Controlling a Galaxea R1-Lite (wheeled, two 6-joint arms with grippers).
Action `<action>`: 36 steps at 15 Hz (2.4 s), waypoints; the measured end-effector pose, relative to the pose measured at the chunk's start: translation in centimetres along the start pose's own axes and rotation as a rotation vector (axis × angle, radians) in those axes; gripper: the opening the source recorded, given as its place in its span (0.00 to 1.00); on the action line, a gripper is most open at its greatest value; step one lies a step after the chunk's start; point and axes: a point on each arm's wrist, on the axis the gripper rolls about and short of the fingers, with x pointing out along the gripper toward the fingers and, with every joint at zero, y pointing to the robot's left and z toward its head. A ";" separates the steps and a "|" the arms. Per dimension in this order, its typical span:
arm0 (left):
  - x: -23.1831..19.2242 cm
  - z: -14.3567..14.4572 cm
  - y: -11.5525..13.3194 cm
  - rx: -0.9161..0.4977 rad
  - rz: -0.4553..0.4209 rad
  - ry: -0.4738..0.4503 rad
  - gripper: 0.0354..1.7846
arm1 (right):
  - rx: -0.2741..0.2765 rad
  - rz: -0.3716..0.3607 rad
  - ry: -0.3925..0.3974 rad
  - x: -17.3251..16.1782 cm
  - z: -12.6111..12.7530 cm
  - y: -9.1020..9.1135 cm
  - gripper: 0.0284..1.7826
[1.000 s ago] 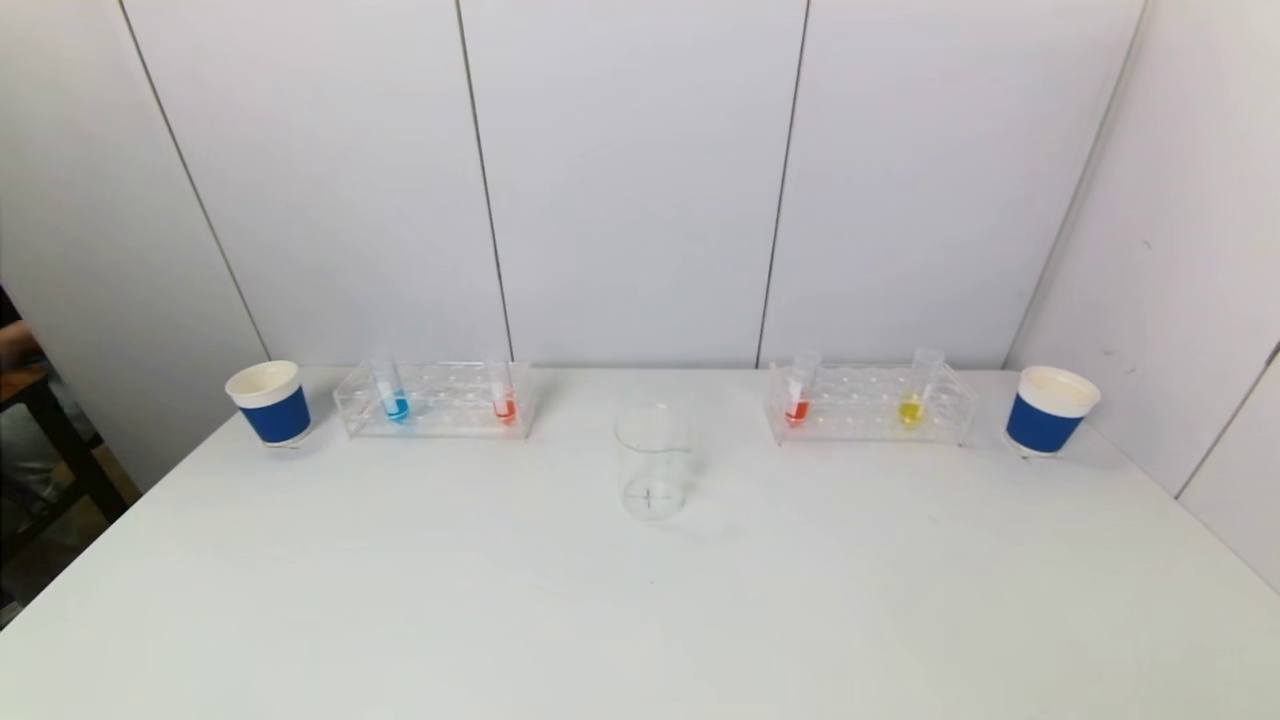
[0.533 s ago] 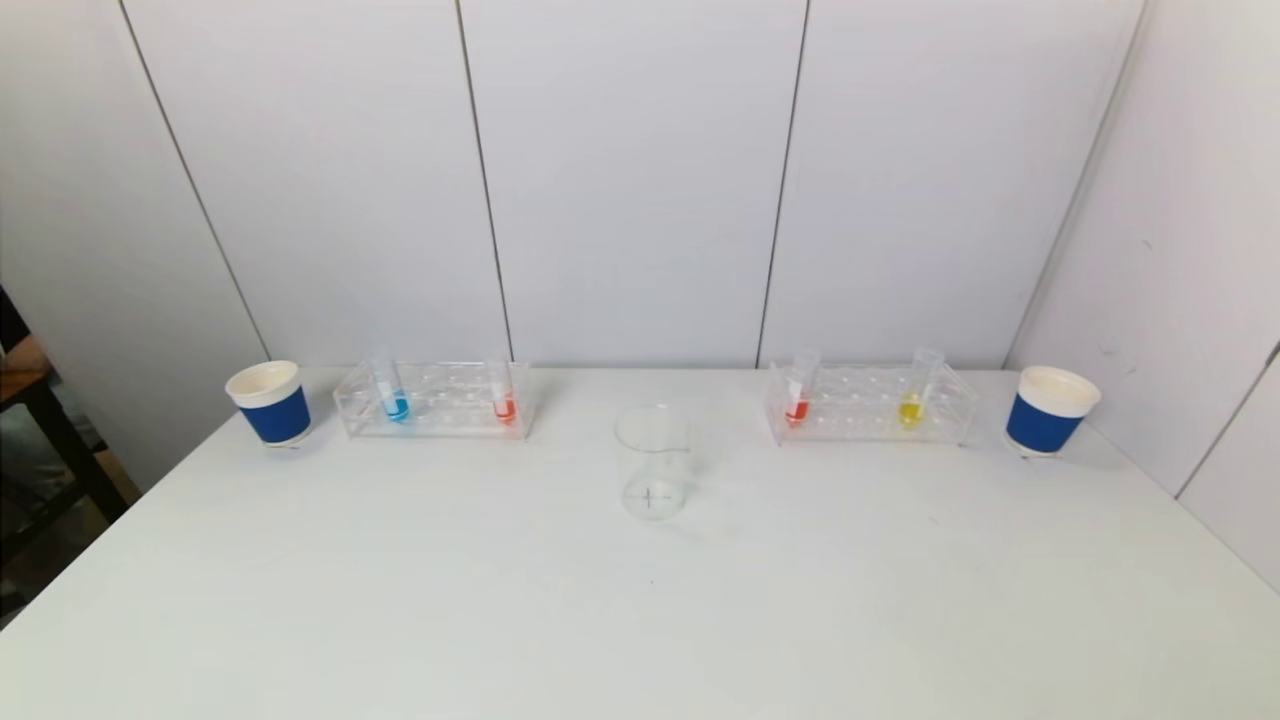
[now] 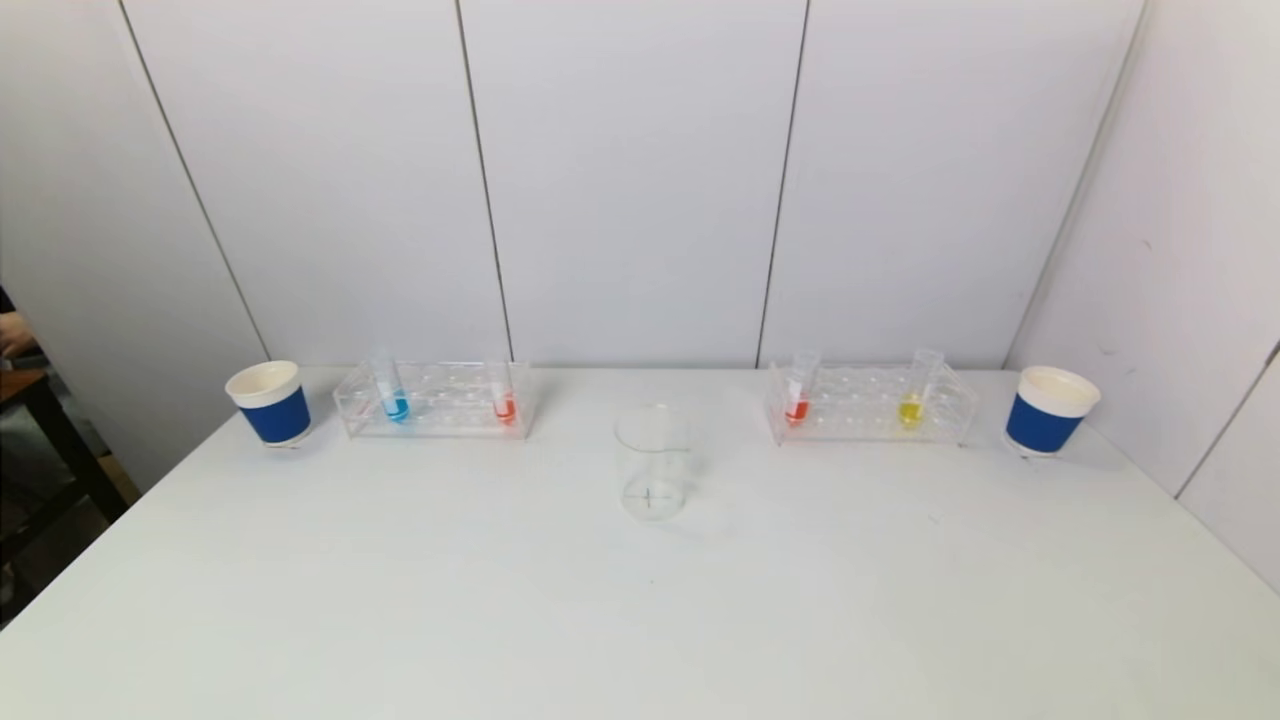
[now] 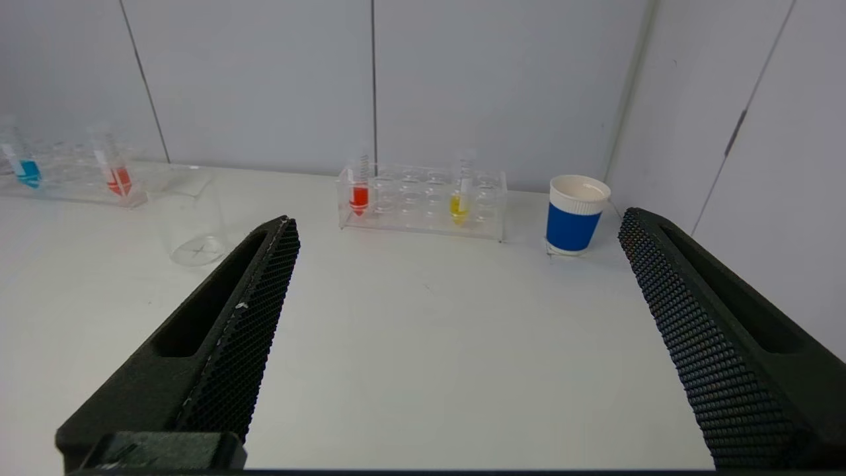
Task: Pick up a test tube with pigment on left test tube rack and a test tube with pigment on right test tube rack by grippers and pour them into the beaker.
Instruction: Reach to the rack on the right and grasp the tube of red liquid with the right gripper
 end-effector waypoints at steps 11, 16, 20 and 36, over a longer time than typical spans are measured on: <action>0.0 0.0 0.0 0.000 0.000 0.001 0.99 | 0.027 0.119 0.050 15.2 6.9 -0.1 0.99; 0.0 0.0 0.0 0.000 0.000 0.001 0.99 | 0.041 0.135 0.134 22.4 6.5 0.0 0.99; 0.0 0.0 0.0 0.000 0.000 0.001 0.99 | 0.044 0.136 0.157 27.4 4.4 0.1 0.99; 0.0 0.0 0.0 0.000 0.000 0.001 0.99 | 0.034 0.200 0.171 35.3 -8.5 2.8 0.99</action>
